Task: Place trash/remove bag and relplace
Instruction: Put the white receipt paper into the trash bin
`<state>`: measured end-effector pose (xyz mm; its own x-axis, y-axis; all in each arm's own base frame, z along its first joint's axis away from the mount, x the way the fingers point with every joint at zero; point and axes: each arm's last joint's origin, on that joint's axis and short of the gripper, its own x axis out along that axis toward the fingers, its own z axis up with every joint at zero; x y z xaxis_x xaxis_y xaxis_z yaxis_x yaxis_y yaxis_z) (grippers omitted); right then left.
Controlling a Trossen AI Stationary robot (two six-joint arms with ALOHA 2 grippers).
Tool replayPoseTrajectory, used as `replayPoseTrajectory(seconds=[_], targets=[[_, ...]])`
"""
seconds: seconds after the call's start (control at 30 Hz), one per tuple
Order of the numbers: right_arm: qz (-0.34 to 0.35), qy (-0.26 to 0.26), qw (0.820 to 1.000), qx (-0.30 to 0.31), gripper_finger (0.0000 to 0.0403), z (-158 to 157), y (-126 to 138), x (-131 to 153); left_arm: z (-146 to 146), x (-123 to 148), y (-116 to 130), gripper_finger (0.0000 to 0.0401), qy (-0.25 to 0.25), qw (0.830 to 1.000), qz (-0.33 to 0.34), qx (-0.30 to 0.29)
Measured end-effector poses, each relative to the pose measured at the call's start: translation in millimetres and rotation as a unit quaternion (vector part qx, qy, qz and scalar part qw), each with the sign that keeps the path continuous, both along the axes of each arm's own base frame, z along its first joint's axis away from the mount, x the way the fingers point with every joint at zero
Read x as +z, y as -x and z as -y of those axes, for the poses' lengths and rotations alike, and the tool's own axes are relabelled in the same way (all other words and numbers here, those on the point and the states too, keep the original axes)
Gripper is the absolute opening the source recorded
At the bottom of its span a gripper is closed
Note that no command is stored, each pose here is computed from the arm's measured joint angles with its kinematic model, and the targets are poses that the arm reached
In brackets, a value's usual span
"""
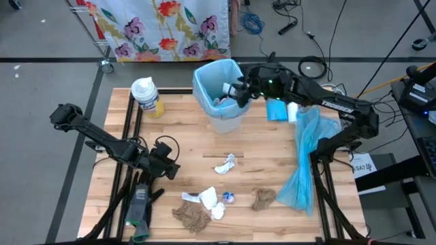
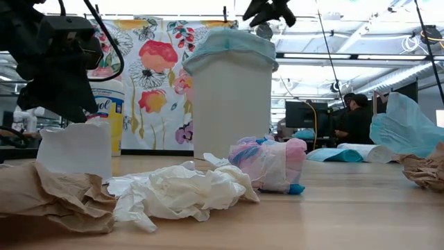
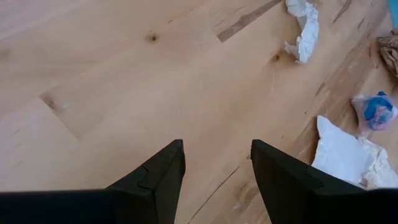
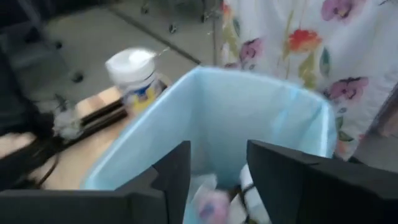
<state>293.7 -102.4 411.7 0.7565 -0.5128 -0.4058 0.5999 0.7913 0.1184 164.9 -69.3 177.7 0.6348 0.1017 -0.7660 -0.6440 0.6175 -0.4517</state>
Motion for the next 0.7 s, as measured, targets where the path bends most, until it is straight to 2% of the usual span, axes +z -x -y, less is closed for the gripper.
replayPoseTrajectory(seconds=[0.17,0.3,0.4,0.57,0.7], targets=[[-0.058,-0.079,0.990,0.105,0.0161,-26,15,-5,0,0,0,0.0186,0.000,1.000,-0.001,0.000],[-0.138,-0.122,0.974,0.135,0.0156,-53,17,-26,0,0,0,0.0186,-0.001,1.000,-0.001,0.000],[-0.165,-0.148,0.964,0.147,0.0151,-72,11,-49,0,0,0,0.0186,-0.001,1.000,-0.001,0.000],[-0.156,-0.172,0.958,0.168,0.0149,-100,-3,-98,0,0,0,0.0186,0.002,1.000,0.000,-0.002],[-0.131,-0.168,0.956,0.200,0.0149,-119,-10,-141,0,0,0,0.0186,0.002,1.000,0.000,-0.002]])
